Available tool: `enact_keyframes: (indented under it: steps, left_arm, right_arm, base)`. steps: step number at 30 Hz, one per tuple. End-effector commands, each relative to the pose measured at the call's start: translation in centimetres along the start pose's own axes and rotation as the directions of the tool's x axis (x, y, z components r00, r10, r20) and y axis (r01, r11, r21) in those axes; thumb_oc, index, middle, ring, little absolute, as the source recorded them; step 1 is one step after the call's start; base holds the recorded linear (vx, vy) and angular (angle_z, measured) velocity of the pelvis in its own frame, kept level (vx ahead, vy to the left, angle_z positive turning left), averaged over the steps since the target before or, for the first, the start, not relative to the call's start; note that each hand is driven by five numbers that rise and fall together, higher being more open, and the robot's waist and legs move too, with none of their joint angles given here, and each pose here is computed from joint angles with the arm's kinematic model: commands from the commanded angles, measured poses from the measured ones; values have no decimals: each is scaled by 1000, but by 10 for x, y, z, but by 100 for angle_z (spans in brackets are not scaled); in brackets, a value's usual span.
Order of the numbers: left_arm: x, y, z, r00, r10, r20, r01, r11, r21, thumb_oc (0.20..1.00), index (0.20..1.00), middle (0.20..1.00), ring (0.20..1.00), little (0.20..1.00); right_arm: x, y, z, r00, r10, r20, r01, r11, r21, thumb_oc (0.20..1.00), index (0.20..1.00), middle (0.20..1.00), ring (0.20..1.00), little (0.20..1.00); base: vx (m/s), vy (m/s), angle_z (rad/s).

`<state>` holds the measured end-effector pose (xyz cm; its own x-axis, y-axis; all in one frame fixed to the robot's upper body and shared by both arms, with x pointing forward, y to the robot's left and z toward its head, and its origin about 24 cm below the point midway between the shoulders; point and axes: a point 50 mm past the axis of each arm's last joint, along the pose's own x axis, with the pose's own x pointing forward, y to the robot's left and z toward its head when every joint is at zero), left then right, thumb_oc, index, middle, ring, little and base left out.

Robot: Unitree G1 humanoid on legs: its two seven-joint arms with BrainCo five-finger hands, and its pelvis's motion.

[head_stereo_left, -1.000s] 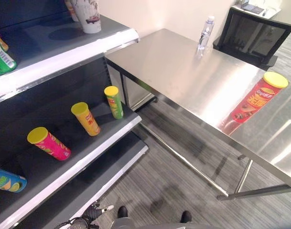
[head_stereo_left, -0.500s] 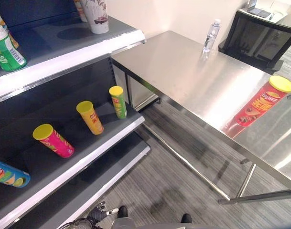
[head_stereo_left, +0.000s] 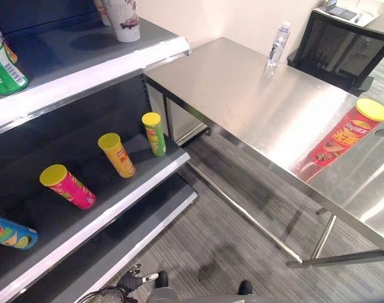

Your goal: Put the goods on the table back onto the shelves and tidy them up.

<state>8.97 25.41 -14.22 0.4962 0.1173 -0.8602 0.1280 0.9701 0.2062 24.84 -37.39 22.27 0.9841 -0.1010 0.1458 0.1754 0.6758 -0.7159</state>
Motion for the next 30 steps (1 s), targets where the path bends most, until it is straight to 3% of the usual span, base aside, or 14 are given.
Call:
enact_keyframes:
  steps: [1, 28, 30]
  left_arm:
    - [1, 10, 11, 999, 19, 43, -22, 999, 49, 1000, 1000, 1000, 1000, 1000]
    - [0, 3, 0, 1000, 15, 5, -15, 998, 56, 1000, 1000, 1000, 1000, 1000]
    - [0, 4, 0, 1000, 17, 3, -17, 998, 56, 1000, 1000, 1000, 1000, 1000]
  right_arm:
    - [14, -16, 17, 995, -83, 60, 85, 996, -33, 1000, 1000, 1000, 1000, 1000]
    - [28, 3, 1, 999, -43, -31, 39, 995, -95, 1000, 1000, 1000, 1000, 1000]
    - [28, 3, 1, 999, -30, -34, 26, 994, -105, 809, 809, 809, 809, 809]
  base:
    - [0, 0, 0]
    - [5, 1, 0]
    - [4, 0, 2]
